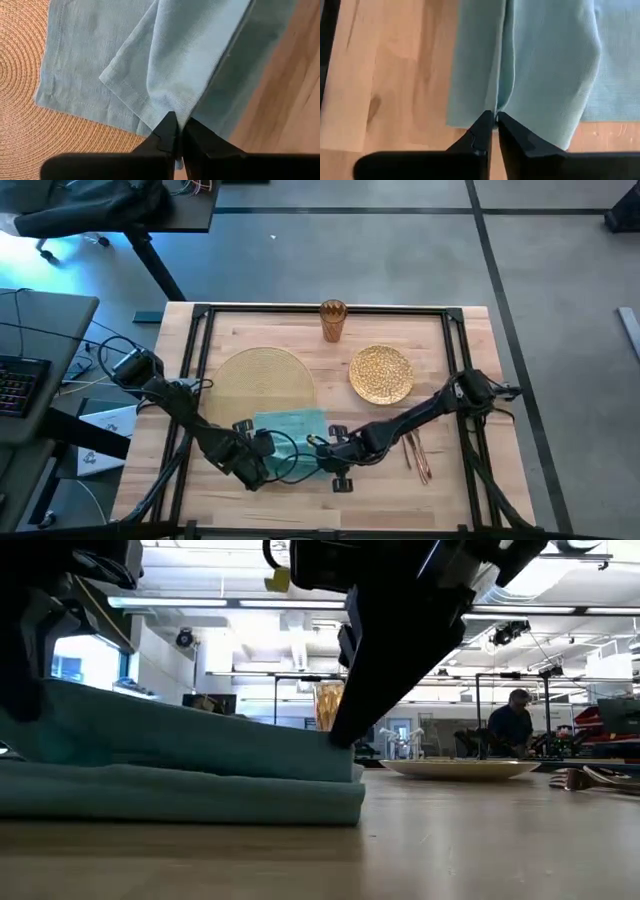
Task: Set table place
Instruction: Fold the blue table napkin
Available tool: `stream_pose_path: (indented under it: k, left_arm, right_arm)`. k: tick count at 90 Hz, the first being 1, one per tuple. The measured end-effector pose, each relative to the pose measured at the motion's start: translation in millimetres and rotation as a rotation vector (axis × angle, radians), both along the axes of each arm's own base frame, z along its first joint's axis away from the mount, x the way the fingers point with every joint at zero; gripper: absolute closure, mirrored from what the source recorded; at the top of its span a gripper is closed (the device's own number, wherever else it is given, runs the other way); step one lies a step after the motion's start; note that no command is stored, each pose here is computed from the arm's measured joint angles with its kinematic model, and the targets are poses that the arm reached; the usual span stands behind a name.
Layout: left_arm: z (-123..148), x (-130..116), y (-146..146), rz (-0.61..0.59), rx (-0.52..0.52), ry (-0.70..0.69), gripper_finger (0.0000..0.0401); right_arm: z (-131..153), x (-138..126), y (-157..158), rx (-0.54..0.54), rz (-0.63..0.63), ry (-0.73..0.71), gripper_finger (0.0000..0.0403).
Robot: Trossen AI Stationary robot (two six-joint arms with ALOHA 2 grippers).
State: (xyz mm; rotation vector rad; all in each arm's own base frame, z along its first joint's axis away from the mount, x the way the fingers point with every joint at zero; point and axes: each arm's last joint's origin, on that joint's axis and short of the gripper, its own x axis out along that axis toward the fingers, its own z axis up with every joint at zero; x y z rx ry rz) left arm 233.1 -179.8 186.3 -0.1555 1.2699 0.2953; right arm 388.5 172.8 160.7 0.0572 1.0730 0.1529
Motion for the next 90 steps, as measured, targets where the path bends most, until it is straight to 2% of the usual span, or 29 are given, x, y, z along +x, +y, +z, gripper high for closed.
stream_pose_path:
  k: [21, 34, 46, 66, 79, 90]
  left_arm:
    - [0, 0, 0, 0.000, 0.000, 0.000, 0.0401]
    - [0, 0, 0, 0.000, -0.001, 0.000, 0.0401]
    - [0, 0, 0, 0.010, -0.004, 0.000, 0.0401]
    - [0, 1, 0, 0.044, -0.016, -0.011, 0.0401]
    - [13, 3, -9, 0.048, -0.079, -0.013, 0.0401]
    - [39, 3, -26, -0.011, -0.193, -0.031, 0.0401]
  right_arm:
    - [-1, 4, 1, -0.015, -0.038, -0.045, 0.0262]
    - [-6, 9, 4, -0.003, -0.025, -0.080, 0.0246]
    - [-10, 7, 7, -0.018, -0.004, -0.064, 0.0278]
    - [-11, 5, 7, -0.027, -0.004, -0.044, 0.0390]
    - [1, 4, 7, -0.009, -0.031, -0.016, 0.0401]
    - [32, 3, 8, 0.118, 0.002, 0.034, 0.0402]
